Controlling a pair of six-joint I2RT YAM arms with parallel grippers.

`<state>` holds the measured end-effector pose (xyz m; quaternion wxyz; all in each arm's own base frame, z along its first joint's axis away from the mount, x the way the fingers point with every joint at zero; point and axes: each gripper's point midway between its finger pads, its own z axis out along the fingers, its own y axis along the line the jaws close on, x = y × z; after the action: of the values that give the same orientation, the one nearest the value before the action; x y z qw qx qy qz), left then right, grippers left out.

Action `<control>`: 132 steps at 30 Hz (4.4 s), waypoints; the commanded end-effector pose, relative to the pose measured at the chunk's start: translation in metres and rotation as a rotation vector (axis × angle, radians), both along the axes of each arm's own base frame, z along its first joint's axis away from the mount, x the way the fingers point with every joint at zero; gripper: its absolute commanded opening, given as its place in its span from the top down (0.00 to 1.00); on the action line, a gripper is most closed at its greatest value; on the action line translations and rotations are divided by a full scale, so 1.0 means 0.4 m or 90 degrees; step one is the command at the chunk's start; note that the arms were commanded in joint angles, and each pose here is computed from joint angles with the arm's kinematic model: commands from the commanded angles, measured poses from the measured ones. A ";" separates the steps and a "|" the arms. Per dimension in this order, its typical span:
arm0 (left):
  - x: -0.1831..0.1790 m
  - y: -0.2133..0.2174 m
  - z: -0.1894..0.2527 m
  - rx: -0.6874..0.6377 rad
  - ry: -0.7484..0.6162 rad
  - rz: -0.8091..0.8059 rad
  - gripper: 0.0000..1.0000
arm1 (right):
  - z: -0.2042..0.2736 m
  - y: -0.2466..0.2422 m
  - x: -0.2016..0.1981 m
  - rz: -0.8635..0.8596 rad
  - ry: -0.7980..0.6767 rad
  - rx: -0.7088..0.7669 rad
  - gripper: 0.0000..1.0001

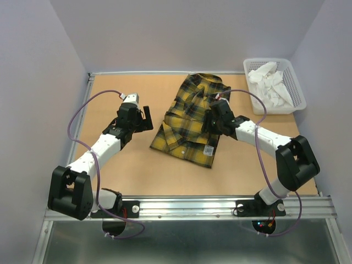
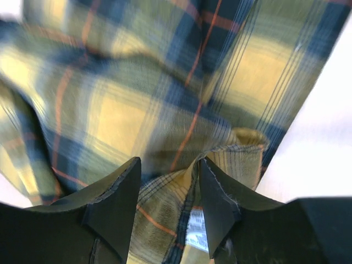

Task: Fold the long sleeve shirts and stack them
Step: Fold the shirt

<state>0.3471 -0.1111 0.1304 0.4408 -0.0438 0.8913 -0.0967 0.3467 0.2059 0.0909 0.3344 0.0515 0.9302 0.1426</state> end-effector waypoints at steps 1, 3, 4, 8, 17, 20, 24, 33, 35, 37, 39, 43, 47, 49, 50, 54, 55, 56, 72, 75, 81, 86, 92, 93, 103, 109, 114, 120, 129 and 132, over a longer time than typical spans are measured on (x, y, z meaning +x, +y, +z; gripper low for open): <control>0.008 0.005 0.024 0.005 -0.027 0.004 0.04 | 0.121 -0.051 0.124 -0.123 -0.102 0.025 0.48; 0.009 0.005 0.023 0.006 -0.026 0.005 0.04 | 0.113 -0.090 0.146 -0.170 -0.099 0.027 0.48; 0.008 0.007 0.019 0.007 -0.023 0.007 0.05 | 0.110 -0.123 0.165 -0.198 -0.100 0.022 0.48; 0.007 0.007 0.013 0.010 -0.016 0.007 0.04 | 0.135 -0.168 0.206 -0.204 -0.123 -0.006 0.48; 0.013 0.009 -0.002 0.012 0.000 0.018 0.04 | 0.227 -0.018 0.097 0.151 -0.160 0.016 0.47; 0.019 0.014 -0.005 0.017 0.002 0.028 0.04 | 0.208 0.092 0.010 0.296 -0.172 -0.020 0.45; 0.019 0.047 -0.030 0.042 0.026 0.076 0.05 | 0.193 0.200 -0.049 0.381 -0.192 -0.074 0.44; 0.001 0.109 -0.152 0.090 0.163 0.138 0.05 | 0.163 0.410 -0.102 0.506 -0.250 -0.192 0.44; 0.004 0.122 -0.159 0.079 0.172 0.149 0.04 | 0.139 0.447 -0.115 0.535 -0.253 -0.219 0.45; 0.009 0.133 -0.154 0.066 0.169 0.158 0.04 | 0.141 0.473 -0.121 0.544 -0.264 -0.232 0.47; 0.016 0.145 -0.148 0.046 0.163 0.166 0.04 | 0.115 0.487 -0.122 0.558 -0.258 -0.245 0.49; 0.019 0.166 -0.148 0.031 0.166 0.178 0.04 | 0.078 0.503 -0.129 0.576 -0.254 -0.288 0.53; 0.022 0.172 -0.147 0.022 0.166 0.180 0.04 | 0.026 0.491 -0.125 0.580 -0.236 -0.338 0.55; 0.024 0.175 -0.144 0.021 0.164 0.183 0.05 | 0.005 0.479 -0.117 0.577 -0.231 -0.367 0.56; 0.024 0.177 -0.145 0.020 0.166 0.184 0.05 | -0.003 0.471 -0.113 0.576 -0.228 -0.380 0.58; 0.026 0.178 -0.144 0.016 0.165 0.184 0.04 | -0.015 0.463 -0.108 0.577 -0.227 -0.401 0.60; 0.025 0.179 -0.145 0.016 0.166 0.184 0.04 | -0.009 0.461 -0.106 0.573 -0.229 -0.404 0.61; 0.024 0.178 -0.144 0.016 0.166 0.183 0.05 | -0.010 0.458 -0.103 0.571 -0.230 -0.408 0.63; 0.021 0.177 -0.142 0.011 0.166 0.177 0.04 | 0.071 0.414 0.013 0.453 -0.272 -0.471 0.99; 0.021 0.165 -0.140 -0.002 0.164 0.163 0.05 | 0.109 0.401 0.063 0.410 -0.280 -0.447 0.99; 0.020 0.144 -0.133 -0.021 0.154 0.133 0.05 | 0.166 0.338 0.166 0.305 -0.269 -0.354 0.99; 0.009 0.111 -0.131 -0.050 0.154 0.094 0.05 | 0.167 0.316 0.173 0.323 -0.258 -0.324 0.99; -0.033 0.018 -0.154 -0.128 0.187 0.038 0.05 | 0.189 0.372 0.083 0.400 -0.264 -0.267 0.59; -0.041 0.001 -0.160 -0.147 0.195 0.040 0.05 | 0.179 0.383 0.061 0.415 -0.265 -0.280 0.46; -0.081 -0.110 -0.220 -0.159 0.247 0.005 0.09 | 0.073 0.407 0.007 0.447 -0.246 -0.393 0.12; -0.108 -0.125 -0.274 -0.147 0.288 0.013 0.20 | 0.025 0.385 0.025 0.427 -0.231 -0.445 0.12; -0.132 -0.113 -0.325 -0.136 0.324 0.034 0.45 | -0.005 0.368 0.032 0.417 -0.220 -0.477 0.12; -0.147 -0.101 -0.348 -0.126 0.337 0.046 0.87 | -0.027 0.330 0.059 0.392 -0.211 -0.529 0.11; -0.149 -0.093 -0.354 -0.115 0.338 0.050 1.00 | 0.040 0.224 0.187 0.279 -0.212 -0.530 0.12; -0.149 -0.092 -0.354 -0.112 0.338 0.051 1.00 | 0.053 0.154 0.249 0.219 -0.201 -0.531 0.12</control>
<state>0.3184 -0.1644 0.0205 0.2414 -0.1410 0.9404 -0.1938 0.4063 0.2989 0.0797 0.4027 -0.3365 0.8371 -0.1546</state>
